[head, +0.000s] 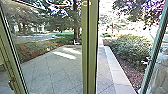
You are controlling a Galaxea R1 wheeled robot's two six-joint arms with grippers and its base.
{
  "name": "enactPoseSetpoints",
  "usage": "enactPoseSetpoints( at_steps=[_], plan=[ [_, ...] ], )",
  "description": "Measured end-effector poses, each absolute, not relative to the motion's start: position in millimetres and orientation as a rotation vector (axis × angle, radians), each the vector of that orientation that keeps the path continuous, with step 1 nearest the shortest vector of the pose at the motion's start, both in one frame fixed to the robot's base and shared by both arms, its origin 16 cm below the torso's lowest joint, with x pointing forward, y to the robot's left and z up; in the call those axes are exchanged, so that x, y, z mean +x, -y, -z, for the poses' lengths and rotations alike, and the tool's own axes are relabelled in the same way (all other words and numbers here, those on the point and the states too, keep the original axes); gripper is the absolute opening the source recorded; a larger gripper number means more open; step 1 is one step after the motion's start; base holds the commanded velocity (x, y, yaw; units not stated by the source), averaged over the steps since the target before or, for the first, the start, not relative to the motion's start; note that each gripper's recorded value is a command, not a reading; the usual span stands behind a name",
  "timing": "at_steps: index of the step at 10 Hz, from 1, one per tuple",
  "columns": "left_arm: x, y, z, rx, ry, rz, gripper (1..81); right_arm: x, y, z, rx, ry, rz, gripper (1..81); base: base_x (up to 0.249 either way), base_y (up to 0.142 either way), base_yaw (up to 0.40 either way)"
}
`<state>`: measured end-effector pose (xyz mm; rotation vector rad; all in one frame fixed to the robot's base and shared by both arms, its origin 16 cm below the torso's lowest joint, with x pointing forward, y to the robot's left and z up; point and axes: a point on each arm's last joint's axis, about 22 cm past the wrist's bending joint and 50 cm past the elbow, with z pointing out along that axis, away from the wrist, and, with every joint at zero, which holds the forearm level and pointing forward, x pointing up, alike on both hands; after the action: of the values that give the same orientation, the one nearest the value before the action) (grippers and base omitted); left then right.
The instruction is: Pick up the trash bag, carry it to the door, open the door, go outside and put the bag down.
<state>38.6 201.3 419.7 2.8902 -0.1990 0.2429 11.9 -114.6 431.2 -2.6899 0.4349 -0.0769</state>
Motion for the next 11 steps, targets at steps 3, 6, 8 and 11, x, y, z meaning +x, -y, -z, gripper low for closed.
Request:
enactPoseSetpoints(
  at_steps=[3, 6, 8, 11],
  plan=[
    [37, -201, -420, 2.889, 0.200, -0.235, 1.0, 16, 115, -432, -2.689, -0.434, 0.086, 81.1, 0.000, 0.000, -0.170],
    [41, -202, -420, 2.890, 0.201, -0.243, 1.0, 17, 111, -432, -2.684, -0.433, 0.087, 81.1, 0.000, 0.000, -0.171],
    [41, -202, -420, 2.890, 0.200, -0.243, 1.0, 15, 110, -432, -2.684, -0.433, 0.085, 81.1, 0.000, 0.000, -0.174],
    [40, -201, -420, 2.890, 0.201, -0.240, 1.0, 18, 111, -432, -2.683, -0.435, 0.097, 81.1, 0.000, 0.000, -0.174]
  ],
)
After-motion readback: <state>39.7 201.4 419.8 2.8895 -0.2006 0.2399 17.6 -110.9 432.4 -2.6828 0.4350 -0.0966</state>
